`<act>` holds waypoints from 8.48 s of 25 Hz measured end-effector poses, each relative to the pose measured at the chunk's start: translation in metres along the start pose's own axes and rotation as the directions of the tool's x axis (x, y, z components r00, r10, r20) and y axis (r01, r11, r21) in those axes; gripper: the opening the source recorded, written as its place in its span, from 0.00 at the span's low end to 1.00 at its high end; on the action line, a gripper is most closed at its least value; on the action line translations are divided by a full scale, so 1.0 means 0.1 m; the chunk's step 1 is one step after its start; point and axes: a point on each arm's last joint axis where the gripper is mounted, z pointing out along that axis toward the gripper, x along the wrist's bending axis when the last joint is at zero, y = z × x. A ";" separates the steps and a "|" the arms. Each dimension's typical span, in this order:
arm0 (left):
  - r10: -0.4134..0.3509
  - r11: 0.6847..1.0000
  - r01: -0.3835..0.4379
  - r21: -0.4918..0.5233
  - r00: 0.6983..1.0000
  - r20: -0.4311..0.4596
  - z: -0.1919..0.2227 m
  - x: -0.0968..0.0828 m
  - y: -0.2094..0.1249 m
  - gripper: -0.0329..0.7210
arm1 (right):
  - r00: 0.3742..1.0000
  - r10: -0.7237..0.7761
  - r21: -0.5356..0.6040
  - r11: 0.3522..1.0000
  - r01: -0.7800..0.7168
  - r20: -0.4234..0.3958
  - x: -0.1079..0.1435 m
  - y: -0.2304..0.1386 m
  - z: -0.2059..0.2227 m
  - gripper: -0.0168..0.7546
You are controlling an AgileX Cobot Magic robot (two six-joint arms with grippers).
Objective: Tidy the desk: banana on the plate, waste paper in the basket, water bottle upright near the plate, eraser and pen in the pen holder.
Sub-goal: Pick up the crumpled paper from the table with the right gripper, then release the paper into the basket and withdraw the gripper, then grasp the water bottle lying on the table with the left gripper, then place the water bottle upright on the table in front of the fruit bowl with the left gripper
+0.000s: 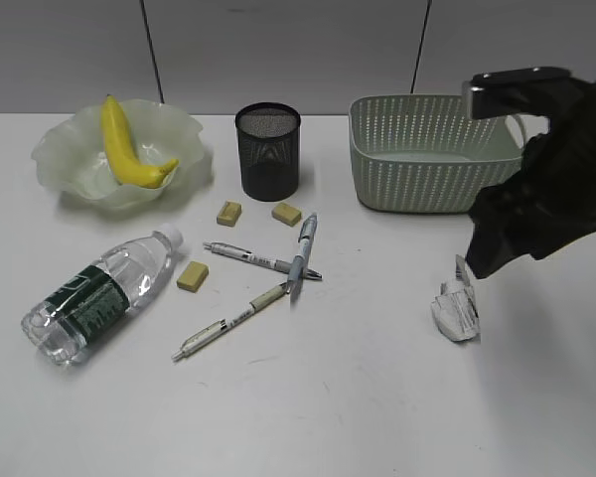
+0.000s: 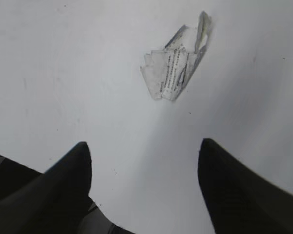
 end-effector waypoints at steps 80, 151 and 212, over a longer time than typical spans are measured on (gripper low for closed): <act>0.002 1.000 -0.002 0.000 1.000 0.000 0.00 0.00 0.00 0.62 | 0.963 0.149 -0.069 0.988 -0.137 0.222 -0.43 0.86 -0.21 0.63; 0.266 0.483 -0.474 0.736 0.880 0.393 3.84 -0.84 0.58 0.85 | 0.985 0.091 -0.769 0.636 0.056 0.147 0.07 -2.79 -1.10 0.52; 0.112 0.983 -0.135 0.126 0.979 0.172 2.49 -0.52 0.36 0.71 | 0.985 0.088 -0.769 0.636 0.061 0.151 0.07 -2.78 -1.10 0.52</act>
